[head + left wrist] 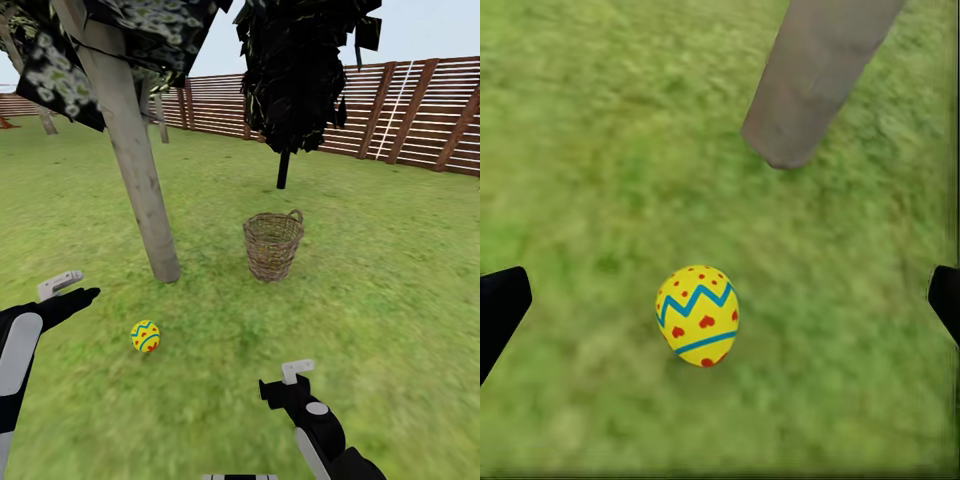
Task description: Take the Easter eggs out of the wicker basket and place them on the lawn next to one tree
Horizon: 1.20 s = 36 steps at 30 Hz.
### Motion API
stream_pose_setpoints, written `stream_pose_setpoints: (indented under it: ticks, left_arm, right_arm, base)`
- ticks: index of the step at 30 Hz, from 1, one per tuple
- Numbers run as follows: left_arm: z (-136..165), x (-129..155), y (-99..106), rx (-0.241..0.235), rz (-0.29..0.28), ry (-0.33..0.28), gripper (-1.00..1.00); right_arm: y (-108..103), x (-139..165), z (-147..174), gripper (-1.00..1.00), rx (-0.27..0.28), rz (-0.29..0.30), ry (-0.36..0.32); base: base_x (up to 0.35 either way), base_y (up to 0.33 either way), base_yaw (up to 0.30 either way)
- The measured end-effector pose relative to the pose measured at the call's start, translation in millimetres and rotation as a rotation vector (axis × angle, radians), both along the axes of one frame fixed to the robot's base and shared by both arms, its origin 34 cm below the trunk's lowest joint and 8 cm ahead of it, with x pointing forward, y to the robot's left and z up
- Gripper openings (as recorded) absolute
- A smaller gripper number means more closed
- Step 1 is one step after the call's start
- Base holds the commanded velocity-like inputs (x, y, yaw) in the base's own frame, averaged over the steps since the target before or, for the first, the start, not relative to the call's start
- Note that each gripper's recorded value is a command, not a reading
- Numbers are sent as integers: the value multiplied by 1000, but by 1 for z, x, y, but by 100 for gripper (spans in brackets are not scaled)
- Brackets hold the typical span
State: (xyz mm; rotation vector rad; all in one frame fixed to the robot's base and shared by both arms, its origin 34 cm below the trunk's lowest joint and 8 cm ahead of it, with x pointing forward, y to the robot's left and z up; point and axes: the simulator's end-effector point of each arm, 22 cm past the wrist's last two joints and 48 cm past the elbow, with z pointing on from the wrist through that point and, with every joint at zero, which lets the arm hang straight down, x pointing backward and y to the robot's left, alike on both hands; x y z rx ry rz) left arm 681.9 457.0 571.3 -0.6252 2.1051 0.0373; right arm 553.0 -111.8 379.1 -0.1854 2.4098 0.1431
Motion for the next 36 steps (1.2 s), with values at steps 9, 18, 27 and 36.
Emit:
stream_pose_setpoints:
  ticks: [9,18,27,36]
  left_arm:
    - [0,0,0,1,0,1,100]
    - [1,0,0,1,0,0,100]
    - [3,0,0,1,-1,-4,100]
    - [3,0,0,2,-1,-4,100]
  right_arm:
    - [-1,-3,-6,100,-5,0,14]
    - [0,-5,-9,100,-6,2,21]
    - [-2,-8,-15,100,-14,2,36]
    - [-3,-10,-18,100,-19,2,42]
  base:
    - [0,-284,-161]
    - [16,-279,-267]
    - [214,-172,-265]
    - [307,-101,-65]
